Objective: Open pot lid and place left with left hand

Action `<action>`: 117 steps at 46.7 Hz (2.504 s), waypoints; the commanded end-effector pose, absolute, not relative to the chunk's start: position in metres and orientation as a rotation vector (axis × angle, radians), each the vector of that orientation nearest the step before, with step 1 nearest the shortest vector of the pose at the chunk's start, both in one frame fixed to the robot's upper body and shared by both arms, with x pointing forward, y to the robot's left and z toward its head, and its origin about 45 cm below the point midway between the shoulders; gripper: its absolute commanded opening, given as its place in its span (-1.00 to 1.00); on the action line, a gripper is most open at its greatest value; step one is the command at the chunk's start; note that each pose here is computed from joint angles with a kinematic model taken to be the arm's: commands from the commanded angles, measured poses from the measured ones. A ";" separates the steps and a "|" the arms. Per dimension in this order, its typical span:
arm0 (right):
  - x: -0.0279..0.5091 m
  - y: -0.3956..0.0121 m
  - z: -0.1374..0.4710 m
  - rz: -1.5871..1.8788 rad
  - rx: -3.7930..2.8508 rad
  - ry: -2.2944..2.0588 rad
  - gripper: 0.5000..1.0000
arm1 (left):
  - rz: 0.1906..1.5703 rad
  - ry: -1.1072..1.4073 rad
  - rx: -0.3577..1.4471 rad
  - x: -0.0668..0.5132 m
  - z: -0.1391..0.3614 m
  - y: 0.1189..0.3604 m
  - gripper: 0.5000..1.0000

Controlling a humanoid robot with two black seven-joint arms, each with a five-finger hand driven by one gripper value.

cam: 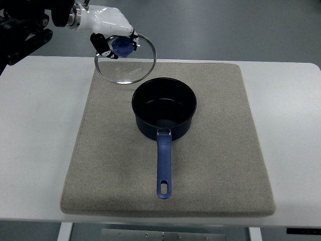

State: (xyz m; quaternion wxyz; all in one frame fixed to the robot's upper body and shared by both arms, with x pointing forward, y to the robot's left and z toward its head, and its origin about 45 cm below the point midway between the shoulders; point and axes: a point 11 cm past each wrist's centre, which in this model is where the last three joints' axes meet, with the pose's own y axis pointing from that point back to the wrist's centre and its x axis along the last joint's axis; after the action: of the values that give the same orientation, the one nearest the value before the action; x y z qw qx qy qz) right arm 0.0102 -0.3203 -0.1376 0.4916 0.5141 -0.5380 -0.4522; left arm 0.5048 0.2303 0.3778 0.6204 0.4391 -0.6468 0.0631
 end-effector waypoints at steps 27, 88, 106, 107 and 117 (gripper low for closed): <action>0.010 -0.320 -0.138 -1.098 1.248 -1.306 0.67 | 0.009 -1.346 1.035 0.472 0.305 0.258 -1.00; 0.010 -0.320 -0.138 -1.098 1.248 -1.306 0.67 | 0.255 -1.173 0.847 0.460 0.279 0.260 0.78; 0.010 -0.321 -0.138 -1.097 1.247 -1.306 0.67 | 0.265 -1.151 0.859 0.457 0.276 0.269 0.96; 0.010 -0.320 -0.138 -1.098 1.248 -1.306 0.67 | 0.266 -1.150 0.859 0.457 0.276 0.269 0.96; 0.010 -0.320 -0.138 -1.098 1.248 -1.306 0.67 | 0.318 -1.187 0.832 0.467 0.304 0.267 0.96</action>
State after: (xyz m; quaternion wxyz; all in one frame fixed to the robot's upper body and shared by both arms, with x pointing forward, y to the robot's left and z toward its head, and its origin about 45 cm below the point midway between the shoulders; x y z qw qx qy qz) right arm 0.0103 -0.3202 -0.1376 0.4915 0.5142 -0.5380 -0.4522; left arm 0.4624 0.2710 0.2906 0.7408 0.3864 -0.5322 0.1365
